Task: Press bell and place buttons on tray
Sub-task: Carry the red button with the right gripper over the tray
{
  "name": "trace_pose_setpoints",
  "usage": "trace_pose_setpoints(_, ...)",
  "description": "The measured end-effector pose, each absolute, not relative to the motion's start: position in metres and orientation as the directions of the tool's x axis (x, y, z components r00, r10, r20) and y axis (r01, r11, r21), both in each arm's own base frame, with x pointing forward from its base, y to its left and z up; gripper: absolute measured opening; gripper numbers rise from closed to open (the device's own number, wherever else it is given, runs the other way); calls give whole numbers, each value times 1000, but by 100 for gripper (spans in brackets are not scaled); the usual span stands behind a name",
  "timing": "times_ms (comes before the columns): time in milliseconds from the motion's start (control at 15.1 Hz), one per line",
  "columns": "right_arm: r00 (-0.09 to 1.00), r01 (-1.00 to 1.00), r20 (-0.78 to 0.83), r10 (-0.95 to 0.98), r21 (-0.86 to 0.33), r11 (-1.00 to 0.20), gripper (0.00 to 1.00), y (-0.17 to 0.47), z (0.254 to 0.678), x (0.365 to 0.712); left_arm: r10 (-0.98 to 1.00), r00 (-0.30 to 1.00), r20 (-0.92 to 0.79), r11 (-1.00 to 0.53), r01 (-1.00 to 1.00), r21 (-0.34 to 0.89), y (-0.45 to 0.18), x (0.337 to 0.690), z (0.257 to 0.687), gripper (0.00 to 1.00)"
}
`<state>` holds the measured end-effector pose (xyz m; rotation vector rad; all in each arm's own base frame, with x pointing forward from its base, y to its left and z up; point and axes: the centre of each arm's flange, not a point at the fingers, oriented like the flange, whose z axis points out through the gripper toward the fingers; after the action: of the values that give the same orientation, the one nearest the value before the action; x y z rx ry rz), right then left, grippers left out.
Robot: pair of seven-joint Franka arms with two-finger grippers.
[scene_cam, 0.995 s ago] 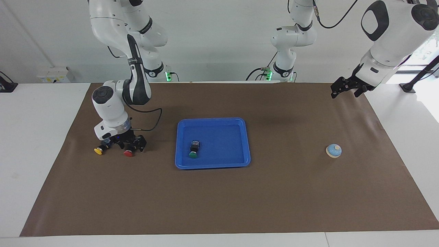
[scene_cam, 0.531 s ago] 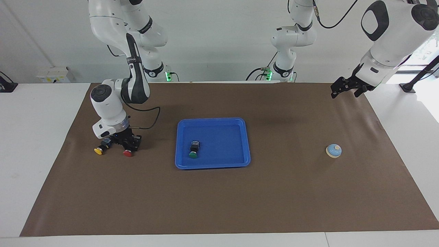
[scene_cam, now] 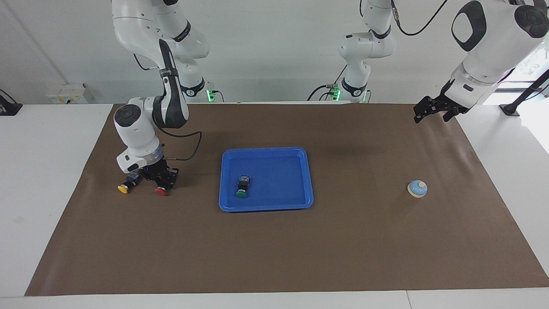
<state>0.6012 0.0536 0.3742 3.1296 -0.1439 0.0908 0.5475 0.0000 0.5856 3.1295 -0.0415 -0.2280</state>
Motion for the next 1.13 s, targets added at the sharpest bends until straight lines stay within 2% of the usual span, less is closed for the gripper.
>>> trace_pose_setpoints(199, 992, -103, 72, -103, -10, -995, 42, 146, 413, 608, -27, 989, -145, -1000, -26, 5, 0, 547, 586, 100)
trace_pose_setpoints(398, 992, -108, 68, -109, -28, -994, 42, 247, 407, 591, -27, 989, -145, -1000, -26, 5, 0, 547, 586, 100)
trace_pose_setpoints(531, 994, -91, 53, -93, -32, -995, 42, 291, 393, 582, -27, 989, -145, -1000, -26, 5, 0, 547, 586, 100)
trace_pose_setpoints(796, 995, -71, 61, -74, -57, -996, 42, 331, 355, 584, -27, 989, -145, -1000, -26, 5, 0, 547, 586, 100)
trace_pose_setpoints(1128, 995, -52, 77, -58, -84, -995, 42, 347, 309, 583, -27, 989, -145, -1000, -26, 5, 0, 547, 586, 100)
